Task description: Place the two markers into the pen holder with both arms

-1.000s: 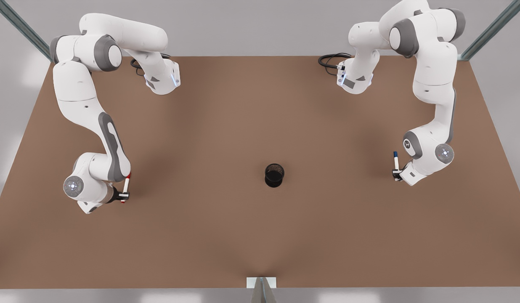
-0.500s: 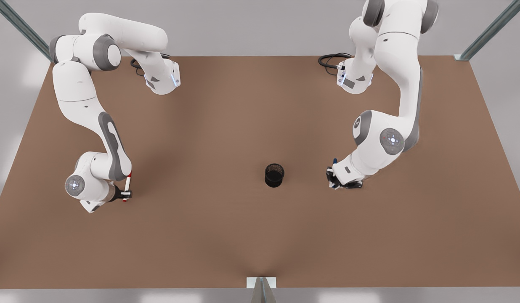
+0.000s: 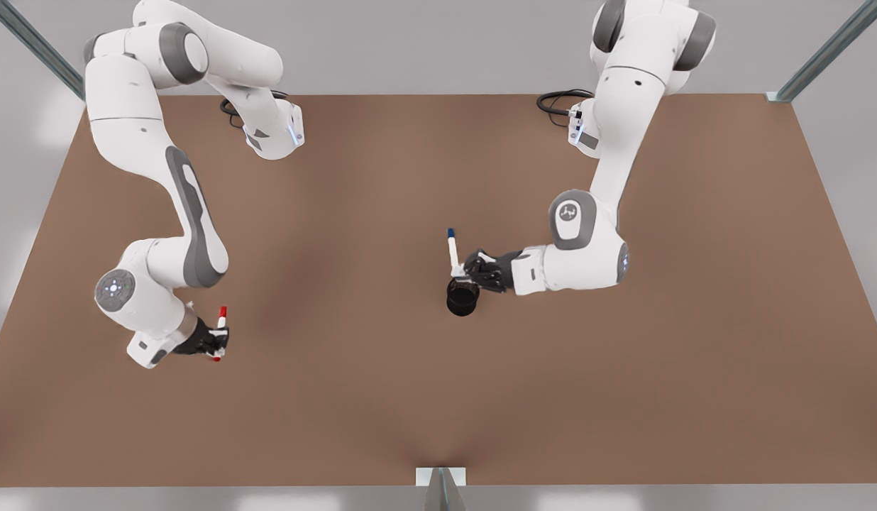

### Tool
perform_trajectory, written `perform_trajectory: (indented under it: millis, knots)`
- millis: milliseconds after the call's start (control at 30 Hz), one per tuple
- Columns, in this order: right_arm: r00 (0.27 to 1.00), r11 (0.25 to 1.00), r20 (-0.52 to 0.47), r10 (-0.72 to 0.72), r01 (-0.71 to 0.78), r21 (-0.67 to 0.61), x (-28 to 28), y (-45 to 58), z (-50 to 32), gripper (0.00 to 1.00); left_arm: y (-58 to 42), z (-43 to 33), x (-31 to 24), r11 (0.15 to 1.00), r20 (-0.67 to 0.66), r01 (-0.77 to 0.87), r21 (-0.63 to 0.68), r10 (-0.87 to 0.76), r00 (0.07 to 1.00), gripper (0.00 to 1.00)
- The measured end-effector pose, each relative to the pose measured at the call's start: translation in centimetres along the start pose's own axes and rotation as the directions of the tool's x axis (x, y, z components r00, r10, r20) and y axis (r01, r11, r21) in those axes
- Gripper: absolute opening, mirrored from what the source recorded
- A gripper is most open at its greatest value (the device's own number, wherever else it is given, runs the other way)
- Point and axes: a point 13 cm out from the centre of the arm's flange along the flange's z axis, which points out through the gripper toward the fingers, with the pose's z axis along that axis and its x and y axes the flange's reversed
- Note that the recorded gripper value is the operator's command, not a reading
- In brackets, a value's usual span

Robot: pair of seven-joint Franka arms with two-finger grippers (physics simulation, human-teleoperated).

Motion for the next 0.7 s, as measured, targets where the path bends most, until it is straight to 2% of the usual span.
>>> perform_trajectory:
  millis: [200,400,567,600,633,700]
  knots:
    - [0.985,0.990,0.114,-0.129,0.135,-0.046,-5.3,11.3,-6.1,0.21,5.3,-2.6,-0.8,0.959,0.073,-0.284,-0.005,0.284,0.956,0.21]
    - [0.975,0.981,0.154,-0.162,0.176,-0.079,-6.7,17.6,-8.2,0.21,8.4,-0.4,-1.2,0.845,0.111,-0.533,-0.046,0.535,0.838,0.21]
    - [0.973,0.975,0.162,-0.167,0.187,-0.119,-6.5,21.9,-9.1,0.21,11.3,3.1,0.4,0.752,0.108,-0.656,-0.061,0.658,0.745,0.22]
    - [0.972,0.974,0.164,-0.167,0.188,-0.126,-6.4,22.6,-9.3,0.21,11.7,3.9,1.3,0.732,0.097,-0.678,-0.057,0.680,0.726,0.69]
    - [0.972,0.973,0.167,-0.166,0.190,-0.134,-6.4,23.4,-9.6,0.21,11.6,4.1,1.8,0.708,0.092,-0.705,-0.046,0.705,0.703,1.00]
    - [0.971,0.971,0.171,-0.164,0.190,-0.147,-6.2,24.9,-10.2,0.21,9.4,2.0,1.5,0.623,0.078,-0.782,-0.024,0.781,0.620,1.00]
